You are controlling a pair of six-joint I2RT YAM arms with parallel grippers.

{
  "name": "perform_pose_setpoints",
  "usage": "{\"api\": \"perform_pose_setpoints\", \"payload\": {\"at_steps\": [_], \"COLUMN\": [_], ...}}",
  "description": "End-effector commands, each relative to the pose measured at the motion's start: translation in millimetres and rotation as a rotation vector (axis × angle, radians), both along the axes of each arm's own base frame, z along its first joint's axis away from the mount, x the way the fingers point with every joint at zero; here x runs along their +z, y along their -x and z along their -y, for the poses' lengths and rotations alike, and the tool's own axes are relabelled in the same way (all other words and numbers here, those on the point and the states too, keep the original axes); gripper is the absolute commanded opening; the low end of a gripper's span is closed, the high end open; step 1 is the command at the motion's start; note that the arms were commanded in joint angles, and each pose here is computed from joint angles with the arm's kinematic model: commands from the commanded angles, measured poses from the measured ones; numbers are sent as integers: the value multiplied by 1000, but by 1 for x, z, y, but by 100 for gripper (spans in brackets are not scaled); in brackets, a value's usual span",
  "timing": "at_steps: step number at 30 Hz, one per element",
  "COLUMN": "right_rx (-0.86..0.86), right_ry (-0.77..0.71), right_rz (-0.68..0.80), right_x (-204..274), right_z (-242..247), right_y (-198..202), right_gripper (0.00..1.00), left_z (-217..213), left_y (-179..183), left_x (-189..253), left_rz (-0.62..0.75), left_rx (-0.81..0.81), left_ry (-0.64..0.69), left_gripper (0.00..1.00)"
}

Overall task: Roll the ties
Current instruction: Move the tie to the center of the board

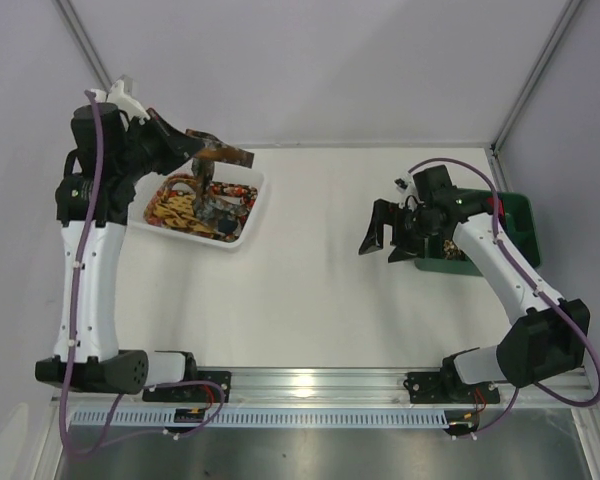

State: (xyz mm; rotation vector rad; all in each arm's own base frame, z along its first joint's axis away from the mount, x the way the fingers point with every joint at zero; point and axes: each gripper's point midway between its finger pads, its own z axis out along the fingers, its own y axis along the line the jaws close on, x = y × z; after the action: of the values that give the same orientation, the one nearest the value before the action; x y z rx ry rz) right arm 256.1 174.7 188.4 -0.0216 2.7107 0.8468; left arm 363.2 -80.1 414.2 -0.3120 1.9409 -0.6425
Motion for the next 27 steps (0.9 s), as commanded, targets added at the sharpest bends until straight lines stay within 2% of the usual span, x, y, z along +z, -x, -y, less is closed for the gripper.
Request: {"api": "perform_pose_setpoints", "payload": {"at_steps": [1,3,6,9,11,12,13,15,16,17,19,21,27], "right_rx": [29,57,75,163,278,335,385,394,421,417,481,525,723], "right_ry": [-87,-114,-142,-274,-419,-465,-534,-649,-721,-771,-834,-856,-956], "right_rz": [62,72,103,162,253,296,395,432,549,550,641,632,683], "right_x": [30,37,50,79,119,138,162,196,223,237,261,261,269], "right_z": [-17,-25,-30,-48,-68,-80,-90,-96,-101,-103,-112,-123,-155], "right_y": [3,6,10,20,33,43,42,52,49,50,53,51,90], "right_gripper": [93,92,92,91,92,93,94,97,98,100,100,100,100], "left_z": [34,40,44,56,66,67,69,73,75,76,77,78,78], "left_y": [51,72,118,163,178,201,199,213,218,222,233,243,260], "left_x": [34,50,91,125,125,132,125,106,104,100,91,86,87], "left_rz": [2,6,86,153,126,171,147,113,101,90,79,62,60], "left_rx": [-141,-168,-210,-303,-353,-372,-372,-402,-408,-418,-426,-435,-432], "left_ry": [201,248,274,347,441,465,521,572,609,627,672,703,733], "left_gripper": [0,0,0,0,0,0,0,1,1,1,0,0,1]}}
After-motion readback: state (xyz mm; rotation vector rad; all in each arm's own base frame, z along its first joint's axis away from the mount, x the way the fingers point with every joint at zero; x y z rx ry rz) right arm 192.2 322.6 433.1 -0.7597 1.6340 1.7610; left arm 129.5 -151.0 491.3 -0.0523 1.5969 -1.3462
